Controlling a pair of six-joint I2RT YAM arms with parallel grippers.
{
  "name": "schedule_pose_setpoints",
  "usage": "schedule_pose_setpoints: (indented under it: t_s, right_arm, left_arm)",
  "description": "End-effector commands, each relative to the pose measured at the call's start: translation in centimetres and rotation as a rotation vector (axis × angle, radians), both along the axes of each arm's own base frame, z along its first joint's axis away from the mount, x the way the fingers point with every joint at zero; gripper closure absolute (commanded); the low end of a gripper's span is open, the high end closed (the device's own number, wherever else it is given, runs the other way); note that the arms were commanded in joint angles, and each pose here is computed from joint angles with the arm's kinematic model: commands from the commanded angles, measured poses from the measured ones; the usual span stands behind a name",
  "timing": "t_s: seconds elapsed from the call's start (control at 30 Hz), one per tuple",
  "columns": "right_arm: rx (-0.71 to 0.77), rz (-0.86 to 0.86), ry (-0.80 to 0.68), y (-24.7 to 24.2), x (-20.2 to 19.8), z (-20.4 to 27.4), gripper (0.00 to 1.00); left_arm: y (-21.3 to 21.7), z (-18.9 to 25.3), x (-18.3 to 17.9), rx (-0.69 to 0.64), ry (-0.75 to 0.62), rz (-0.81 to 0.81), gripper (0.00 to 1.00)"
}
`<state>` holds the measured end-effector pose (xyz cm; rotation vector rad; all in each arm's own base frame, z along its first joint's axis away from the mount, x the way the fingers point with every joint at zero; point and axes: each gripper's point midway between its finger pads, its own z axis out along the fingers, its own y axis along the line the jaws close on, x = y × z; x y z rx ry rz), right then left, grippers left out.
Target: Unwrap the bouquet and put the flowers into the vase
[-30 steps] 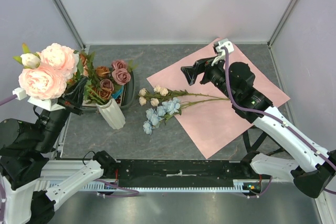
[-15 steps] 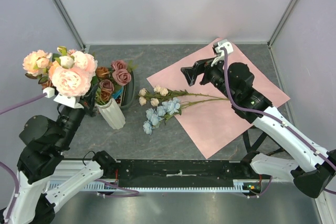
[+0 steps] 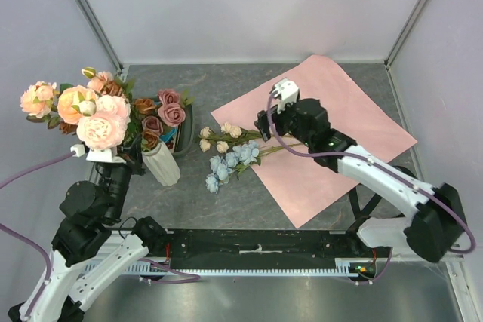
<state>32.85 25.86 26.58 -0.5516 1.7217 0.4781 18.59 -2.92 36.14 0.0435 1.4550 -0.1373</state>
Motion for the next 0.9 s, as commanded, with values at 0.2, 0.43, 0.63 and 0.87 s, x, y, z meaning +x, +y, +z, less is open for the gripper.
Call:
schedule_pose_setpoints:
  t_s: [0.2, 0.43, 0.63, 0.87]
  right_arm:
    - [-0.414, 0.085, 0.212, -0.6, 1.0, -13.6, 0.02]
    - [-0.71, 0.093, 0.248, -4.0, 1.5, -16.7, 0.09]
    - [-0.686, -0.023, 0.298, -6.2, 6.0, -17.4, 0.3]
    - [-0.691, -0.007, 0.353, -6.2, 7.6, -19.7, 0.29]
  left_arm:
    - [-0.2, -3.8, 0.4, -0.138, 0.099, 0.039, 0.63]
    - [-1.0, -0.1, -2.0, -0.196, 0.021, -0.106, 0.34]
    - [-3.5, 4.9, -5.6, -0.201, -0.073, -0.369, 0.34]
    - [-6.7, 10.8, -10.6, -0.192, -0.182, -0.69, 0.33]
